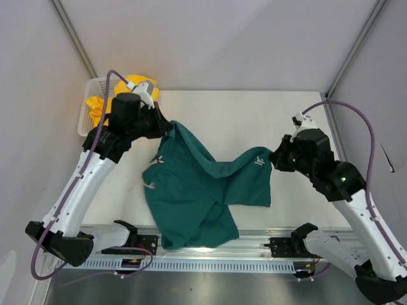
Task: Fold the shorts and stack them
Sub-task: Flatten the shorts out
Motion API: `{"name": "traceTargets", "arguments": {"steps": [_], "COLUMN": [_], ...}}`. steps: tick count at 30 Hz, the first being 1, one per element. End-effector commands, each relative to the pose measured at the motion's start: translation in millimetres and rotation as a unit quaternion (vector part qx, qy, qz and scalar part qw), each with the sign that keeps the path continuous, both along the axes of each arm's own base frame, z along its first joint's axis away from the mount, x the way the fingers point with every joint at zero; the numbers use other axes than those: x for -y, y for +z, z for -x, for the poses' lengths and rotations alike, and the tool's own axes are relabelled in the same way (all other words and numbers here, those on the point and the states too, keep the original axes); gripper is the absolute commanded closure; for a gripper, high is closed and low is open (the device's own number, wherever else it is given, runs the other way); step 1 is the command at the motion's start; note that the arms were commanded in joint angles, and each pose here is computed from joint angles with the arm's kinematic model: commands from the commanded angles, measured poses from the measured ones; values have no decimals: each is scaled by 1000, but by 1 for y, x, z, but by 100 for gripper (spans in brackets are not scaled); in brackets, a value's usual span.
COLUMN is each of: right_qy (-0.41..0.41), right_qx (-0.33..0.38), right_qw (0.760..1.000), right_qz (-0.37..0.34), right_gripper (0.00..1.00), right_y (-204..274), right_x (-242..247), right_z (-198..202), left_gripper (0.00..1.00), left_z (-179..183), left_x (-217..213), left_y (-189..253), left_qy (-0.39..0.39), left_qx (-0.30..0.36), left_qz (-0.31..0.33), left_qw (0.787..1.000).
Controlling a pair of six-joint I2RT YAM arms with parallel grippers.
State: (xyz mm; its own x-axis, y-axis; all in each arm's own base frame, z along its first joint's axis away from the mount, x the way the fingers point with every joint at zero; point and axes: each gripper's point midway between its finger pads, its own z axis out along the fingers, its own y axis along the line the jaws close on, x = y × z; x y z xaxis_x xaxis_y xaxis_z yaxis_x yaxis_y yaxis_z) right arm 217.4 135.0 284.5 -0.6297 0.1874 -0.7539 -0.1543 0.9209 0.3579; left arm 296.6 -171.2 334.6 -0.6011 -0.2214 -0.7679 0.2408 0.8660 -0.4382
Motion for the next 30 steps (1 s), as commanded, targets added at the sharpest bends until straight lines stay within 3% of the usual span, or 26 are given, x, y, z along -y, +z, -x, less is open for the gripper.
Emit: {"name": "traceTargets", "arguments": {"steps": [1,8,12,16,17,18,19,20,21,22,23,26,30], "right_qy": [-39,-70,-106,-170,-193,-205,-218,-232,-243,-262,-263,-262,-235], "right_qx": [-11,-30,-36,-14,-34,-12,-8,-37,-17,-44,-48,-32,-23], "right_qw": [997,991,986,974,969,965,963,961,959,955,955,958,967], "right_qz": [-64,-111,-127,-150,-152,-163,-159,-148,-144,-133,-131,-115,-97], "right_gripper": [100,100,100,100,100,100,67,37,20,8,6,4,8], "right_y": [-19,-50,-56,-51,-70,-53,-53,-75,-50,-60,-60,-57,-67], "right_x": [12,31,45,77,89,95,102,107,113,118,118,116,100], "right_z": [-22,-67,-104,-170,-191,-213,-228,-244,-261,-259,-262,-255,-224], "left_gripper": [100,100,100,100,100,100,98,69,44,30,1,1,1], "left_z": [-19,-67,-117,-181,-194,-213,-230,-238,-250,-252,-257,-245,-204], "left_x": [-7,-5,13,35,39,38,40,38,34,28,17,-2,-15], "left_y": [25,4,-10,-28,-39,-2,-47,-54,-13,-41,-38,-3,-7], "left_qy": [23,68,71,68,69,73,81,88,97,114,143,165,160], "left_qx": [77,66,49,37,25,58,0,-13,25,-16,-9,24,20], "left_qz": [56,53,51,62,61,80,68,64,75,47,26,3,-11], "left_qw": [995,994,995,995,995,992,994,994,992,992,989,986,987]}}
